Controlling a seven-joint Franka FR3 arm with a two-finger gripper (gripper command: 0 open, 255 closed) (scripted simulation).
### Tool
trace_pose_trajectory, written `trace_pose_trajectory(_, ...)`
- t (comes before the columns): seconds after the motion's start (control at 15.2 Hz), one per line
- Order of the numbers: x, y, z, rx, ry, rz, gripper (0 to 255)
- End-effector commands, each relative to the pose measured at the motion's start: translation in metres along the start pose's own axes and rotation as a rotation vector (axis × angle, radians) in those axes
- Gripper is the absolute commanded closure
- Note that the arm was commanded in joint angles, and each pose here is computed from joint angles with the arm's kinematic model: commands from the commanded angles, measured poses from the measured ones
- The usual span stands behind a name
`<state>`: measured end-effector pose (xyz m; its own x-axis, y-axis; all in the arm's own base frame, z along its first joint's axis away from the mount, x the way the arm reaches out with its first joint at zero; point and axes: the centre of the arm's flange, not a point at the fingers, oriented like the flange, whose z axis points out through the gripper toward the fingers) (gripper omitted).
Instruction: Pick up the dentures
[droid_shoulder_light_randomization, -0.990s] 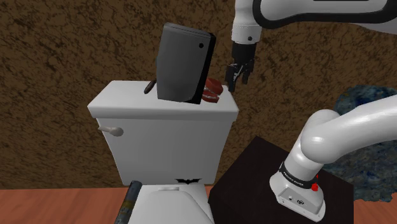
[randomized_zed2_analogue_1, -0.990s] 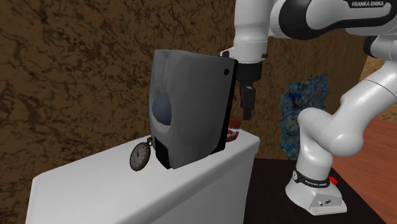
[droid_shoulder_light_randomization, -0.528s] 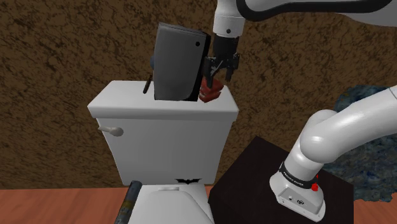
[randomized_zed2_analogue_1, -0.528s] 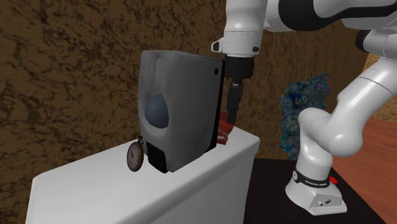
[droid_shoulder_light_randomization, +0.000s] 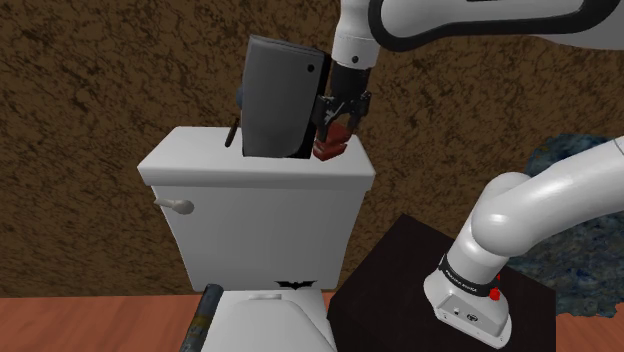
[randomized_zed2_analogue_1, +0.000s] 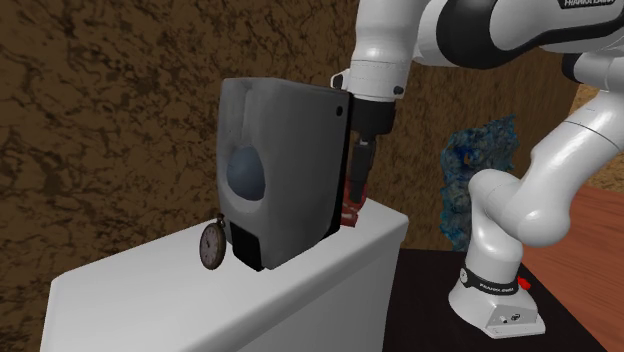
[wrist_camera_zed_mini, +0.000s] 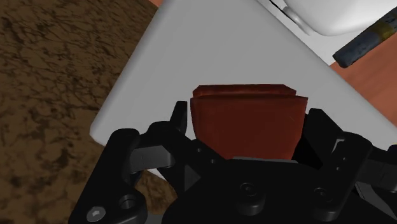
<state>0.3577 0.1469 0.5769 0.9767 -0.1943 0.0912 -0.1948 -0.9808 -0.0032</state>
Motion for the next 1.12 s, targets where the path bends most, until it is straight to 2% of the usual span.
trace_pose_trajectory(0.0, 0.000, 0.003, 0.021, -0.026, -0.053, 0.002, 255)
trace_pose_trajectory(0.53, 0.002, 0.010, 0.019, -0.026, -0.052, 0.001, 255)
trace_pose_trajectory(0.59, -0.003, 0.000, 0.019, -0.026, -0.053, 0.002, 255)
trace_pose_trajectory(1.06, 0.001, 0.000, -0.018, -0.026, -0.053, 0.002, 255)
